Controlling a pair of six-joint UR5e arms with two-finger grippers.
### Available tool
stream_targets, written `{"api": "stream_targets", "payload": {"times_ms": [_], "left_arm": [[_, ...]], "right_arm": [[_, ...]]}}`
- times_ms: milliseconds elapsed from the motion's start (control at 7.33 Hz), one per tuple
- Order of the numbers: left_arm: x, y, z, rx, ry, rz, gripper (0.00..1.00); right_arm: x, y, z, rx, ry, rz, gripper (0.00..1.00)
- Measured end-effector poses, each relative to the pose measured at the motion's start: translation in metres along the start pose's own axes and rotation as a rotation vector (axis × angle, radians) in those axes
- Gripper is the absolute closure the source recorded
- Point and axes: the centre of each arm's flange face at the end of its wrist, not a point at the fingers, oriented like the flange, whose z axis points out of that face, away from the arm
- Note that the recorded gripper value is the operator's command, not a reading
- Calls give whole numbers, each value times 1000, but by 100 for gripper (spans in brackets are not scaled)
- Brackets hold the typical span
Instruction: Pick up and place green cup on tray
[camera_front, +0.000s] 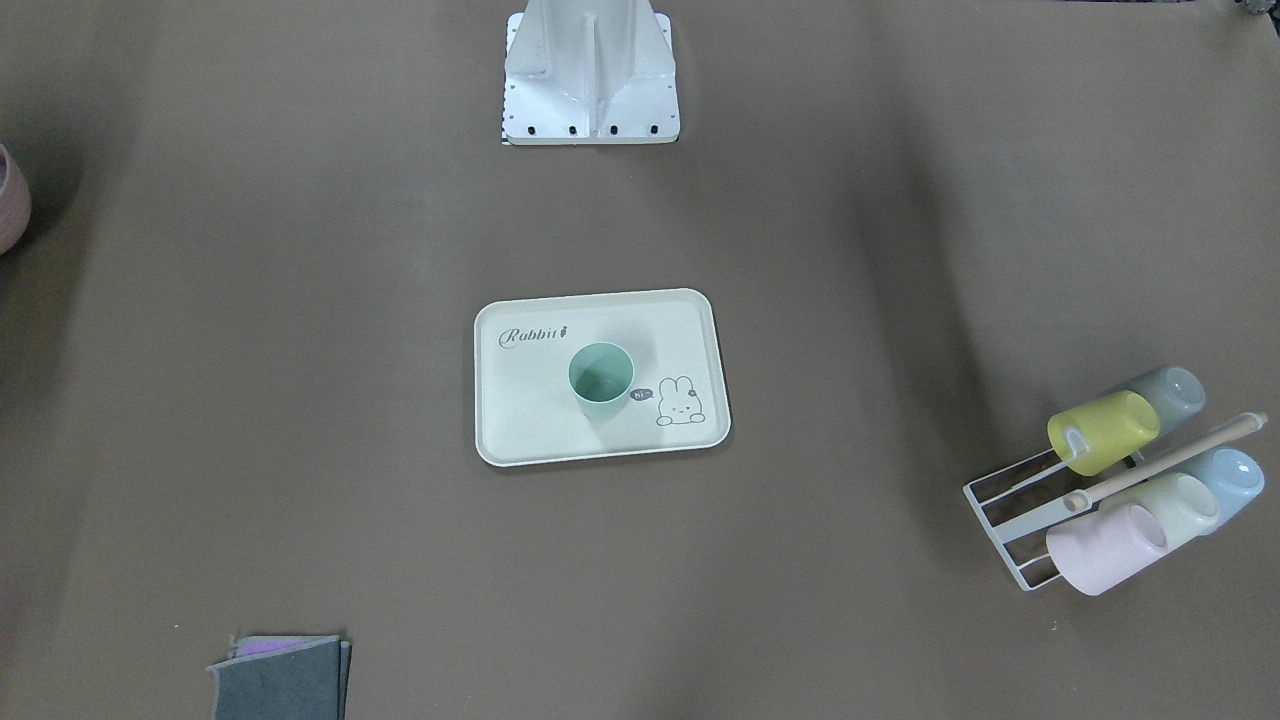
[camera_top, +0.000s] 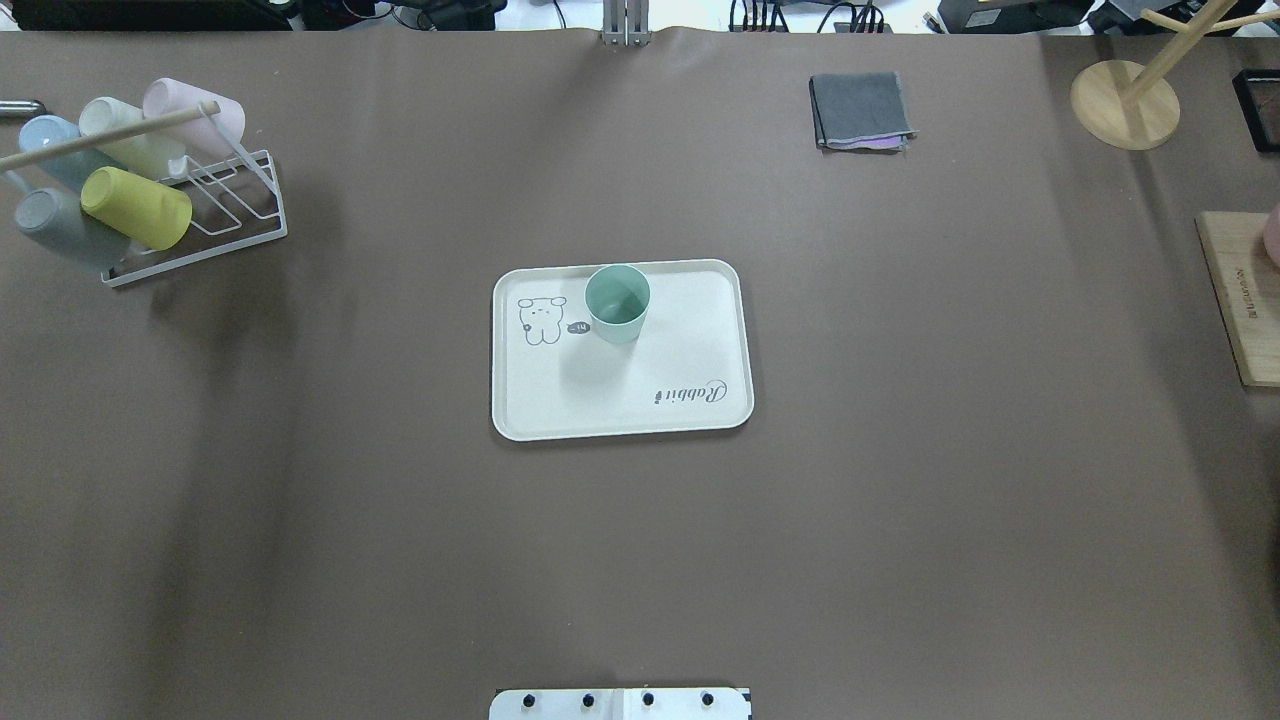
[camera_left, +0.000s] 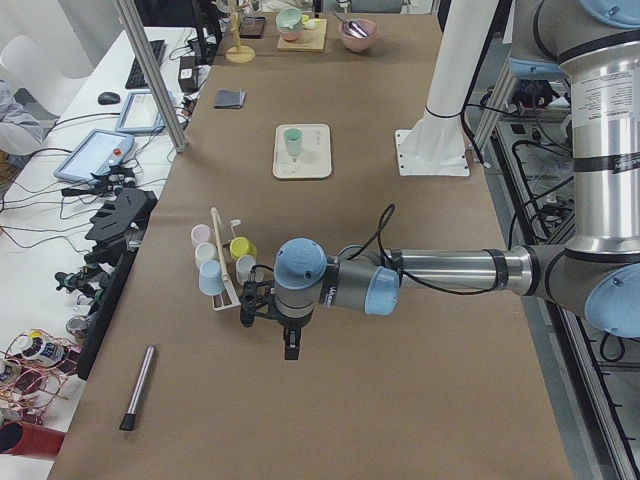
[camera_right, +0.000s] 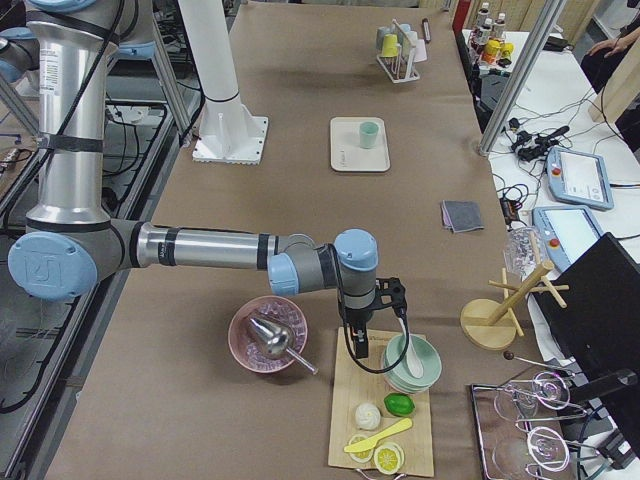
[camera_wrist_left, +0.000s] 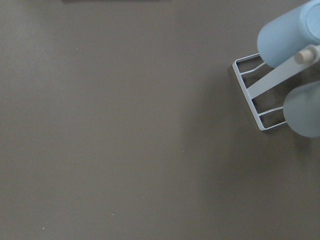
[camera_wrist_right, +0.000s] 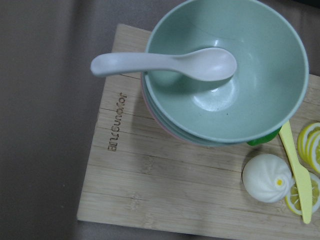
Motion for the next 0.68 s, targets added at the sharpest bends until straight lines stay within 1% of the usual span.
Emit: {"api": "stream_targets", "payload": {"times_ms": [273, 409, 682], "left_arm": [[16, -15, 1, -38, -8, -3, 2], [23, -21, -3, -50, -14, 5, 1], [25, -24, -13, -63, -25, -7, 1]], "right_arm": [[-7, -5, -8, 13, -32, 14, 0], [-13, -9, -15, 11, -49, 32, 0], [-25, -17, -32, -9, -59, 62, 0]]}}
